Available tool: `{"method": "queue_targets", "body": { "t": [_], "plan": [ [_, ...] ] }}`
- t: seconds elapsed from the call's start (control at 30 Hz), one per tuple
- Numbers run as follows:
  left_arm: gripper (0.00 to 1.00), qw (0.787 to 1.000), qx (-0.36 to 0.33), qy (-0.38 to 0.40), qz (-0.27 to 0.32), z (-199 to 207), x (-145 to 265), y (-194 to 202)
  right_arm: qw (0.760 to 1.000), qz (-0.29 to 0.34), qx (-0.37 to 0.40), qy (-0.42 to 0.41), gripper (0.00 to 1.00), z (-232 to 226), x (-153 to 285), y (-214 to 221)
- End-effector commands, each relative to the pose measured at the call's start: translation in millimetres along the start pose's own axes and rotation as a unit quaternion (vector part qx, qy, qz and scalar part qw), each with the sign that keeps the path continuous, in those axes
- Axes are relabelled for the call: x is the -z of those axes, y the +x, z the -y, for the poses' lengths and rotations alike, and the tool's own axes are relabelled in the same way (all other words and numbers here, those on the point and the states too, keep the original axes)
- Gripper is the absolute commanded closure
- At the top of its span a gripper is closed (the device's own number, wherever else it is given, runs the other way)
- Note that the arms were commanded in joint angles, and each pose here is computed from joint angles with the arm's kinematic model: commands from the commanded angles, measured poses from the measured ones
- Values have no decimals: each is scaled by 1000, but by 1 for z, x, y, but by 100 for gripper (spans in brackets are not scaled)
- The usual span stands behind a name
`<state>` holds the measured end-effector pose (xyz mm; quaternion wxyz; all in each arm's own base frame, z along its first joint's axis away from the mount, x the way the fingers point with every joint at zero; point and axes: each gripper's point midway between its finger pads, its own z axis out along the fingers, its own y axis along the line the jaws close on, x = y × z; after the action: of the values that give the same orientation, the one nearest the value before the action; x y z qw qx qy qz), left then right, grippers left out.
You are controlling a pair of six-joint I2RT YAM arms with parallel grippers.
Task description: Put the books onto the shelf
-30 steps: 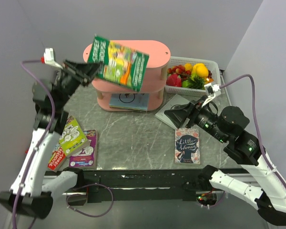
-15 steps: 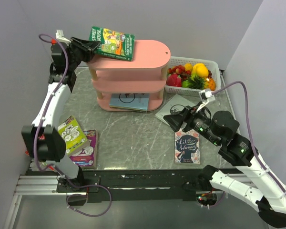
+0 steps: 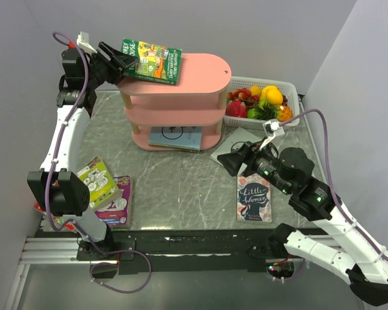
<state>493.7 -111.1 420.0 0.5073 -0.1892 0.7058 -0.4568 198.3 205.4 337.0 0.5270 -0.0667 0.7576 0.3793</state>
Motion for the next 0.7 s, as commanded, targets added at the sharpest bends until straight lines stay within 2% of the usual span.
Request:
{"method": "queue_targets", "body": {
  "t": [0.0,0.2,0.3,0.37,0.43,0.47,0.5,0.53,0.57,0.6,0.63,0.67],
  "plan": [
    [29,997,-58,-44,2,-1,23,-2,1000,15,-5,-5,24,-4,-10,-8],
    [26,991,-58,-115,18,-22,43,-16,1000,7,-8,-7,24,-6,-20,-8],
    [21,987,-78,-140,34,-22,52,-27,1000,7,-5,-6,24,-7,-22,-9],
    [14,979,-91,-174,49,-31,59,-34,1000,7,-2,-7,24,-7,-22,-10],
    [12,970,-99,-210,66,-34,71,-43,1000,12,1,-9,24,-9,-22,-15],
    [12,958,-101,-246,104,-41,82,-57,1000,16,3,-12,24,-11,-23,-17],
    [12,953,-98,-260,118,-43,89,-61,1000,23,3,-16,24,-15,-23,-24],
    [11,950,-90,-266,133,-43,94,-64,1000,24,3,-18,24,-17,-26,-25],
    [11,953,-95,-236,166,-21,104,-74,999,30,2,-20,24,-19,-27,-30],
    [12,955,-87,-234,161,-32,103,-66,998,47,-1,-30,24,-26,-27,-42],
    [12,960,-72,-214,168,-27,104,-64,998,49,-1,-31,24,-28,-33,-45],
    [13,962,-74,-171,199,0,116,-72,998,55,-1,-34,26,-31,-35,-50]
  ]
}}
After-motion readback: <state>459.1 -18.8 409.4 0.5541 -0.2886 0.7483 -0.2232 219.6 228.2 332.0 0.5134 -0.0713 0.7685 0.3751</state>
